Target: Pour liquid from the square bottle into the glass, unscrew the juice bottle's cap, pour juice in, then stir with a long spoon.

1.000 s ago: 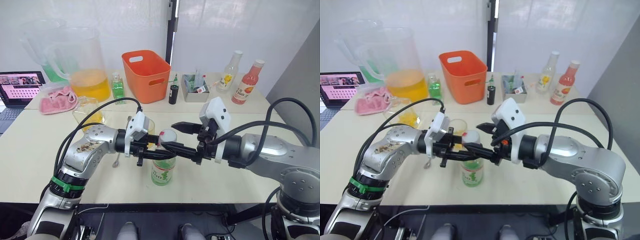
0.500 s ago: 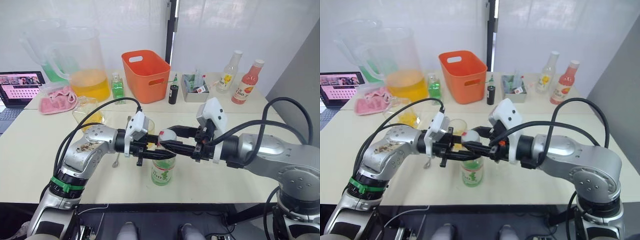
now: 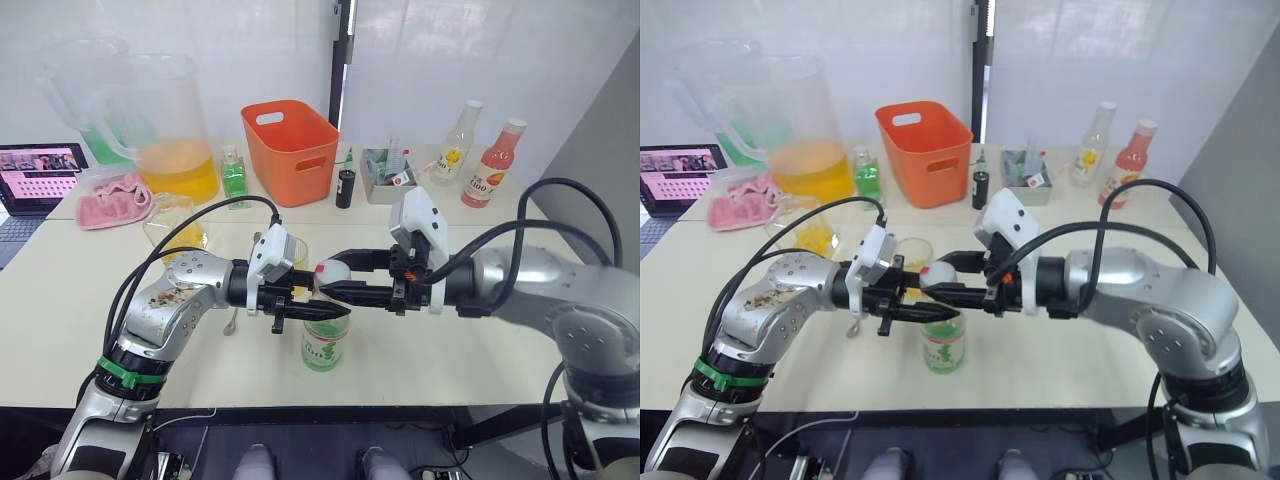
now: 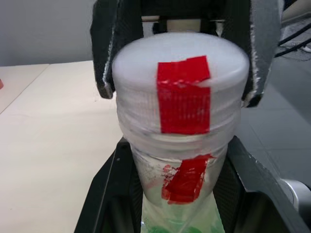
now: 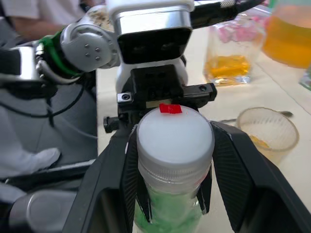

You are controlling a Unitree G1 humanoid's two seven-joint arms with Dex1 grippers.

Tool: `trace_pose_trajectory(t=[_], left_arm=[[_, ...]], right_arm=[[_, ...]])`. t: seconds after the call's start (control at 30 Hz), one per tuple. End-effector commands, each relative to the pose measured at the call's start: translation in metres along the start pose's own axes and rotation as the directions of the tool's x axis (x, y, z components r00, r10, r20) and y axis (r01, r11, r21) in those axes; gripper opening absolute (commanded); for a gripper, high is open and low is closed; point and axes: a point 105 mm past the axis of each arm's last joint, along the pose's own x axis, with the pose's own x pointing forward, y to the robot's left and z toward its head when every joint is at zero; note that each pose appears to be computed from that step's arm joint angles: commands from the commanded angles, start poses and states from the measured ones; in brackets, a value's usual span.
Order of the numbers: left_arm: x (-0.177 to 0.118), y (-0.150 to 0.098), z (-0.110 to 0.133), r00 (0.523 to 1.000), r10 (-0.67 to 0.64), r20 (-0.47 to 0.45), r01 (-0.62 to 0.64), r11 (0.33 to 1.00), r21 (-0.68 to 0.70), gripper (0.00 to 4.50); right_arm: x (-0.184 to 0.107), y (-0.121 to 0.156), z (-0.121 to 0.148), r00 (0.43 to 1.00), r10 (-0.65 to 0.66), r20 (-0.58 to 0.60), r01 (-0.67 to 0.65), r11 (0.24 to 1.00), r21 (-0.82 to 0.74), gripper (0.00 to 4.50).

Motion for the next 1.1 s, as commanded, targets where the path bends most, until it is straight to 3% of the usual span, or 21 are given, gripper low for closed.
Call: trace_pose_trajectory(t=[0.03,0.23,0.6,0.93,1.1], left_arm=[[-0.004,0.004,-0.016,0.995,0.066,-0.073,-0.069,0.997,-0.040,1.40],[-0.010,0.001,-0.015,0.991,0.107,-0.082,-0.110,0.993,-0.039,1.40],[-0.010,0.000,-0.014,0.988,0.124,-0.087,-0.128,0.991,-0.040,1.40],[-0.001,-0.003,-0.016,0.994,0.070,-0.081,-0.074,0.996,-0.046,1.40],[0.002,0.000,-0.016,0.995,0.063,-0.074,-0.067,0.997,-0.044,1.40]], right_arm=[[0.002,0.005,0.002,0.982,0.187,-0.024,-0.188,0.975,-0.119,1.69],[0.002,-0.016,-0.002,0.940,0.328,-0.093,-0.341,0.906,-0.250,1.69],[0.002,-0.028,0.011,0.917,0.394,-0.066,-0.395,0.870,-0.297,1.69],[-0.024,-0.040,0.054,0.962,0.256,0.093,-0.227,0.941,-0.251,1.69],[-0.053,-0.057,0.059,0.992,0.057,0.115,-0.032,0.977,-0.210,1.69]])
